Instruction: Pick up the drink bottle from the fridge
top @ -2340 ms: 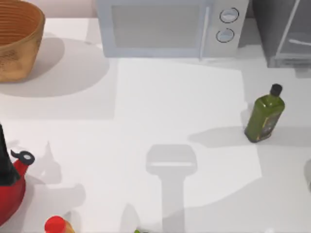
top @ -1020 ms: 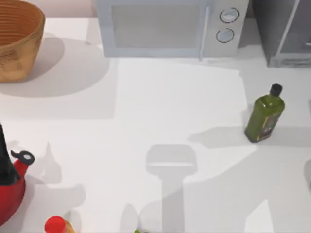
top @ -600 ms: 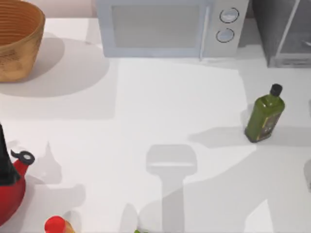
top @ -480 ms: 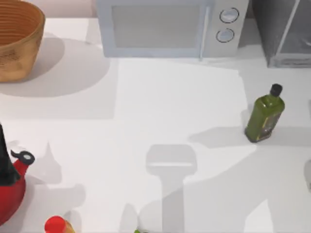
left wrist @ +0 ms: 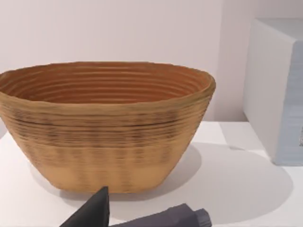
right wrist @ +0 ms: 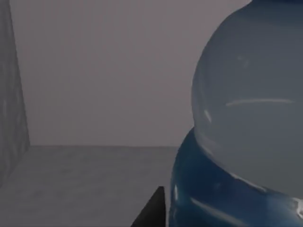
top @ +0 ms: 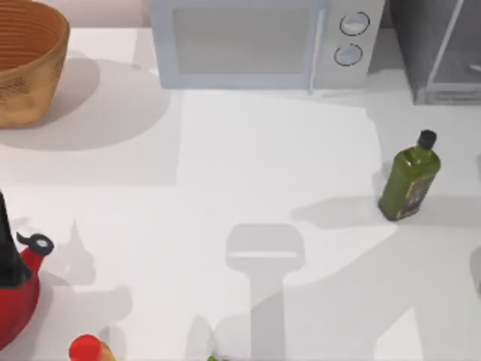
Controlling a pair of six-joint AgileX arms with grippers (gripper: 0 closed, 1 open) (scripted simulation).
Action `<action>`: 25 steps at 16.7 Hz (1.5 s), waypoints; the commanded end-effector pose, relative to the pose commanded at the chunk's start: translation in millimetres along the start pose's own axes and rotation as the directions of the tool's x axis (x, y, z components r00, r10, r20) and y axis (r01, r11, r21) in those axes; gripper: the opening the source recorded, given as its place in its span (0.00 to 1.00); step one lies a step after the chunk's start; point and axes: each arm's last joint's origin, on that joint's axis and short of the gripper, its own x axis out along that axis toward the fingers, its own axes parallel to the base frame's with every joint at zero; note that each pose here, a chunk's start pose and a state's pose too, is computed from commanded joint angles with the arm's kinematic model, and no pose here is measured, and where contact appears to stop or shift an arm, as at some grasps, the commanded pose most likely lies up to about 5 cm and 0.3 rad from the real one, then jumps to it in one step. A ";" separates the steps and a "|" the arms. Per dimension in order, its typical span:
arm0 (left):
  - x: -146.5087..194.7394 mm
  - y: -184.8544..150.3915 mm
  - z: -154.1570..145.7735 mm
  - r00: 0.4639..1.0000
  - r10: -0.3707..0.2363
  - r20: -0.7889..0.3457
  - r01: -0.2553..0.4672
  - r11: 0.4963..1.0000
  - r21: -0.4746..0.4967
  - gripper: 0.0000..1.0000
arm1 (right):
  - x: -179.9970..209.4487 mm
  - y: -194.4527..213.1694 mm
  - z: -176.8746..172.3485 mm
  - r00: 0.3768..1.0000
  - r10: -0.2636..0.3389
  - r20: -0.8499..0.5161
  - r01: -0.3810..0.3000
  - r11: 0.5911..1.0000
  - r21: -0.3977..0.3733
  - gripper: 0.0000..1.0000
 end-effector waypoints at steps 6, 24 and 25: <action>0.0 0.0 0.0 1.000 0.000 0.000 0.000 1.000 0.000 1.00 | -0.5 -0.8 42.6 1.000 -0.001 -0.004 0.001 1.000 0.001 0.00; 0.0 0.0 0.0 1.000 0.000 0.000 0.000 1.000 0.000 1.00 | -100.8 -0.9 40.2 1.000 0.000 -0.009 0.000 1.000 0.003 0.00; 0.0 0.0 0.0 1.000 0.000 0.000 0.000 1.000 0.000 1.00 | -100.8 -0.9 40.2 1.000 0.000 -0.009 0.000 1.000 0.003 0.00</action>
